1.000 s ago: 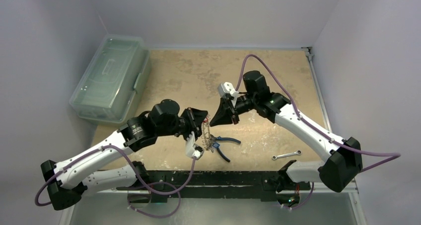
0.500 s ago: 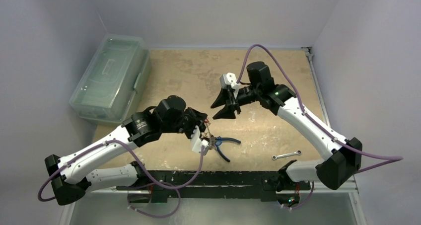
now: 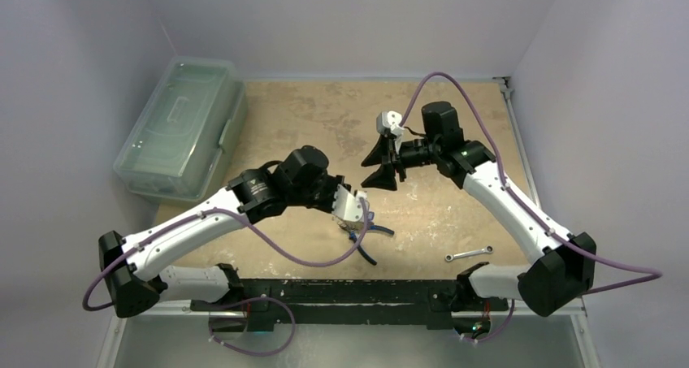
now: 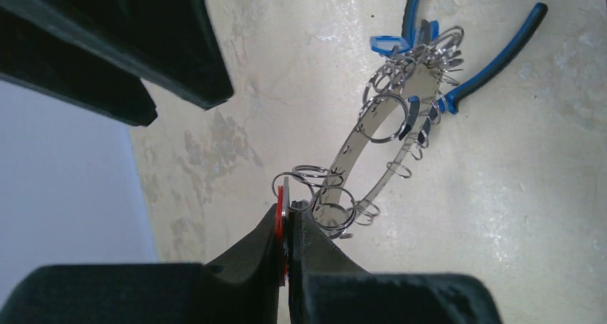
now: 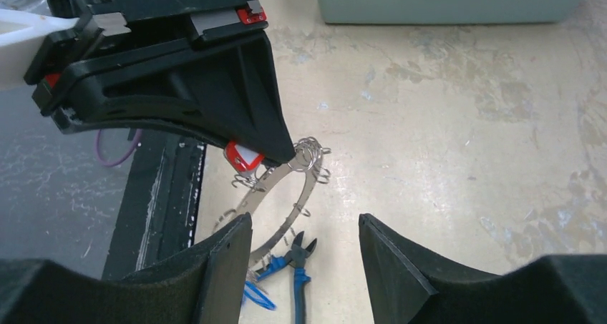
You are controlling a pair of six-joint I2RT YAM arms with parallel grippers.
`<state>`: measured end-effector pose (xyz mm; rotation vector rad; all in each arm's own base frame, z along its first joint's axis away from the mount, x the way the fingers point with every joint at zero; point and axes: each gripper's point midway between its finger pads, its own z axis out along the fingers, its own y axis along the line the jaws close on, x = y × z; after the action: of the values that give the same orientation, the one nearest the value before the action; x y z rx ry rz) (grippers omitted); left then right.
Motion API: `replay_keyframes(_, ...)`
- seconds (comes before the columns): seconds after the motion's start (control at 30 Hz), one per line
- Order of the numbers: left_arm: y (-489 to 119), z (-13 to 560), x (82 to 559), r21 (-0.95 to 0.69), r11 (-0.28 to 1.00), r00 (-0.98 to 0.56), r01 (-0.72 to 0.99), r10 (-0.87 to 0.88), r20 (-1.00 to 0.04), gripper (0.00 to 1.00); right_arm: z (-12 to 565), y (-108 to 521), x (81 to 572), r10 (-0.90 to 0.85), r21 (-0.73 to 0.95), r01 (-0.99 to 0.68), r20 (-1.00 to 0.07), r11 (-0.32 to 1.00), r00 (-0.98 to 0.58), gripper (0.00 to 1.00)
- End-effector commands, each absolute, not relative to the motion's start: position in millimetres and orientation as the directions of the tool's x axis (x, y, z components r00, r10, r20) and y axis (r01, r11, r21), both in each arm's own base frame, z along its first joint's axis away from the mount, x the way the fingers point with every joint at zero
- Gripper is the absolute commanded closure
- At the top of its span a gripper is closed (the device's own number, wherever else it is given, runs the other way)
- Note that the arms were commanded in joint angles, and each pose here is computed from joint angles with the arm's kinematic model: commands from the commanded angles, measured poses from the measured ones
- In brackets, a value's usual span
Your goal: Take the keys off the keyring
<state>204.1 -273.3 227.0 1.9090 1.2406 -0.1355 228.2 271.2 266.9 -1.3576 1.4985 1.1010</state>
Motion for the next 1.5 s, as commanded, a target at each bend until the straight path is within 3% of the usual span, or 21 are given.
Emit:
replay_keyframes(0.0, -277.8, 247.2, 230.7, 0.523, 0.060, 0.324, 0.851, 0.723, -0.610, 1.00, 267.2, 268.9, 240.5, -0.272, 0.065, -0.992, -0.958, 0.105, -0.091, 0.40)
replay_keyframes(0.23, -275.7, 249.6, 251.8, 0.435, 0.231, 0.189, 0.870, 0.659, -0.728, 1.00, 257.1, 266.8, 255.5, -0.244, 0.108, -0.980, -0.959, 0.165, -0.147, 0.41)
replay_keyframes(0.4, -280.1, 246.1, 253.0, 0.327, 0.241, 0.076, 0.914, 0.690, -0.720, 1.00, 249.3, 266.7, 266.5, -0.224, 0.153, -0.972, -0.955, 0.180, -0.192, 0.42)
replay_keyframes(0.67, -274.2, 248.4, 267.5, 0.349, 0.044, 0.181, 0.936, 0.791, -0.584, 1.00, 250.5, 265.3, 275.8, -0.193, 0.147, -0.972, -0.964, 0.181, -0.182, 0.45)
replay_keyframes(0.83, -285.3, 256.2, 262.8, 0.376, 0.046, 0.232, 0.925, 0.716, -0.658, 1.00, 248.8, 267.5, 270.3, -0.182, 0.152, -0.980, -0.968, 0.132, -0.175, 0.46)
replay_keyframes(1.1, -287.1, 225.5, 238.5, 0.286, -0.097, 0.268, 0.953, 0.712, -0.649, 1.00, 246.5, 269.7, 265.3, -0.140, 0.135, -0.985, -0.979, 0.106, -0.149, 0.47)
replay_keyframes(1.47, -299.6, 183.6, 234.7, 0.234, -0.167, 0.283, 0.958, 0.694, -0.662, 1.00, 230.4, 270.2, 255.9, -0.131, 0.150, -0.986, -0.979, 0.065, -0.158, 0.49)
